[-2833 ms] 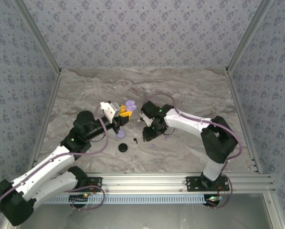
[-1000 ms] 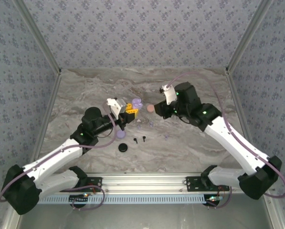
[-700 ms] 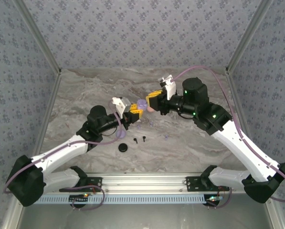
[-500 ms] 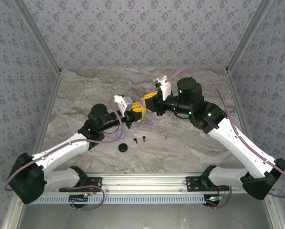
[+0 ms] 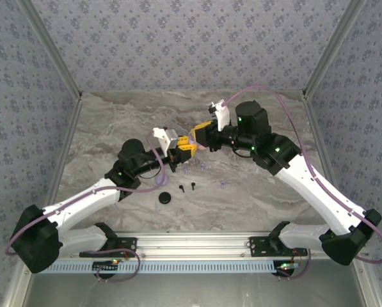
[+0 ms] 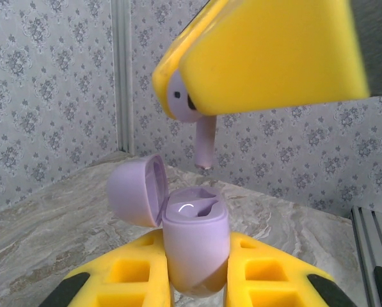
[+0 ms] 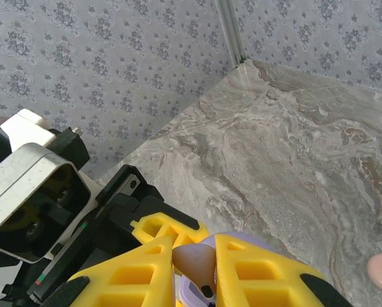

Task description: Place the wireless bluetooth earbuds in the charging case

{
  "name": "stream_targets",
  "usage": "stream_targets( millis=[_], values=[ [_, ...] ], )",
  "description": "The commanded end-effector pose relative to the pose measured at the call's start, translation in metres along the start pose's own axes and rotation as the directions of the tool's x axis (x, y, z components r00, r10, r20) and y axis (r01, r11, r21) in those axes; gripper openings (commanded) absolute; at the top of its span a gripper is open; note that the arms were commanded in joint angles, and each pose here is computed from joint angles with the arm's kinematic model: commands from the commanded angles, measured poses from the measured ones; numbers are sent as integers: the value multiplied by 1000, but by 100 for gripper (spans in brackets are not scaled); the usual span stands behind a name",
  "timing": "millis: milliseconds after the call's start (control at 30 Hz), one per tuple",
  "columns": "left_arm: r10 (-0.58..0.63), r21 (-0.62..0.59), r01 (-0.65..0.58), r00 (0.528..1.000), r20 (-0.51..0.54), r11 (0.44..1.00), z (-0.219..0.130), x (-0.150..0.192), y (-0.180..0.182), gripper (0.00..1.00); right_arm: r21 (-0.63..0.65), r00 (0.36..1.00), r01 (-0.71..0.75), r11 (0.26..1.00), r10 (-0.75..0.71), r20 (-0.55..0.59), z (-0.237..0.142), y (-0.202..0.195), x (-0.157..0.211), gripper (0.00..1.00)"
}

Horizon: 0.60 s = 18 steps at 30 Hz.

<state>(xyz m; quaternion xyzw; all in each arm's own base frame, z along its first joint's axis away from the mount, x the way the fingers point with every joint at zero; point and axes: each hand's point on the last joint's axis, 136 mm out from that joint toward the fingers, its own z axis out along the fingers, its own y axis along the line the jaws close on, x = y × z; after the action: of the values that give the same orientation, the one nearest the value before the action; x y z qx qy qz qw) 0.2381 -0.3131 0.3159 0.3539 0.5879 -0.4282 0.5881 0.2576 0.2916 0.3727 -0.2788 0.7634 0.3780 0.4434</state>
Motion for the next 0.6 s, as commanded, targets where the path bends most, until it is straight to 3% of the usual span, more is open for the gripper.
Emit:
stream_targets(
  millis=[0,567],
  values=[
    [41,34,-44,996,76,998,2,-30,-9,0,-21,999,-40,999,39,-33,3,0,8,21],
    [40,20,-42,996,81,999,2,-30,-7,0,-33,995,-59,998,56,-81,10,-1,21,21]
  ],
)
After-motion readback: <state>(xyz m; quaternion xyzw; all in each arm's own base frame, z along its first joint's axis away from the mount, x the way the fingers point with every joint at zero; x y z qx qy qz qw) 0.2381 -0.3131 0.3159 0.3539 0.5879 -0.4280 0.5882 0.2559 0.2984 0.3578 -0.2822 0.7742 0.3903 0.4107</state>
